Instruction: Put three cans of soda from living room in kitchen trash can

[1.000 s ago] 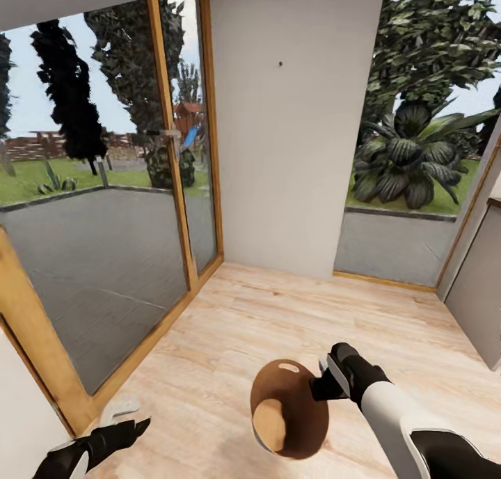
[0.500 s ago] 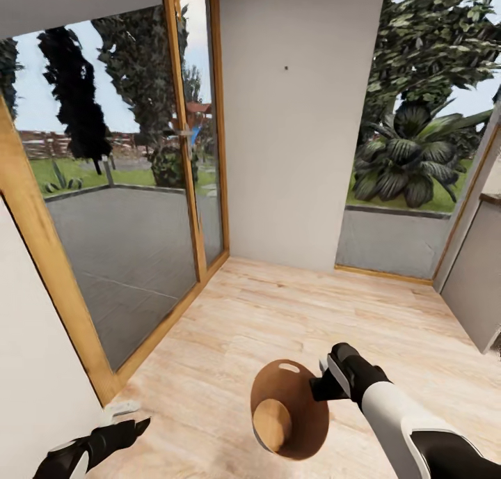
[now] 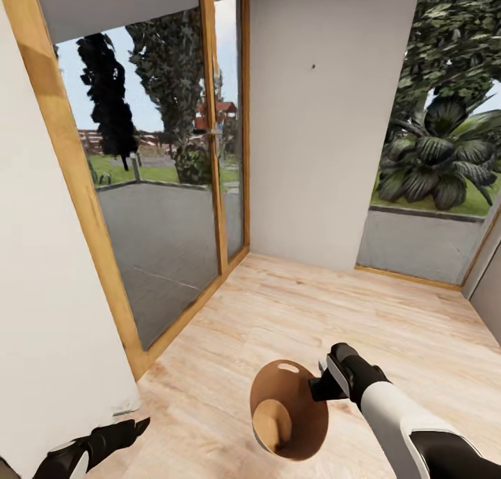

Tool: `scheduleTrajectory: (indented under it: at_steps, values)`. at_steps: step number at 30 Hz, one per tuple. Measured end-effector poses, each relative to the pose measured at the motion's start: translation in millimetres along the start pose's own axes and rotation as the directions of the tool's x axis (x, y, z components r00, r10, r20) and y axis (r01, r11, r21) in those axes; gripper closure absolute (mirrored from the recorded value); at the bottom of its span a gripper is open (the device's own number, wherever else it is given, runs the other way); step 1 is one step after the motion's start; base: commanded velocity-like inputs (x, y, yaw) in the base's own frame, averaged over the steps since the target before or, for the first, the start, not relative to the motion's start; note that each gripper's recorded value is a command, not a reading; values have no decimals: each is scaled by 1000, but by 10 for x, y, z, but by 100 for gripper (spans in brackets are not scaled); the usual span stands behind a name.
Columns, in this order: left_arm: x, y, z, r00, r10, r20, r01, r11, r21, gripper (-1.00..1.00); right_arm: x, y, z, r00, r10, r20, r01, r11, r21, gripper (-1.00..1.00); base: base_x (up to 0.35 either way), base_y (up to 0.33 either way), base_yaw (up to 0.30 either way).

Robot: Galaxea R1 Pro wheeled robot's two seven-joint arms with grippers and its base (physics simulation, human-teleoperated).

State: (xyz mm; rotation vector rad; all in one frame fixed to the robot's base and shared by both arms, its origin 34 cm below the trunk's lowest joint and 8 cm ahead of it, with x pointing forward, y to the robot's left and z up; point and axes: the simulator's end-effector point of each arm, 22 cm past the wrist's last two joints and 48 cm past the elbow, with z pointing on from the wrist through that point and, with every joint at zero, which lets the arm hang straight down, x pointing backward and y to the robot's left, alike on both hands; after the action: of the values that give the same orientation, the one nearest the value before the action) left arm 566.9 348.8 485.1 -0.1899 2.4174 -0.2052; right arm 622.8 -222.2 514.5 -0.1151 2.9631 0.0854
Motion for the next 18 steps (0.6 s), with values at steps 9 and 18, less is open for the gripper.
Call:
scheduleTrajectory:
  at_steps: [9,18]
  values:
    - [22,3,10,1000,0,-5,0,1000,0,-100,12,-3,22,1000,0,-5,0,1000,0,100,-289,132,221]
    - [41,6,19,1000,0,-9,0,1000,-1,-100,28,14,46,1000,-3,-11,3,1000,-1,100,-292,134,222]
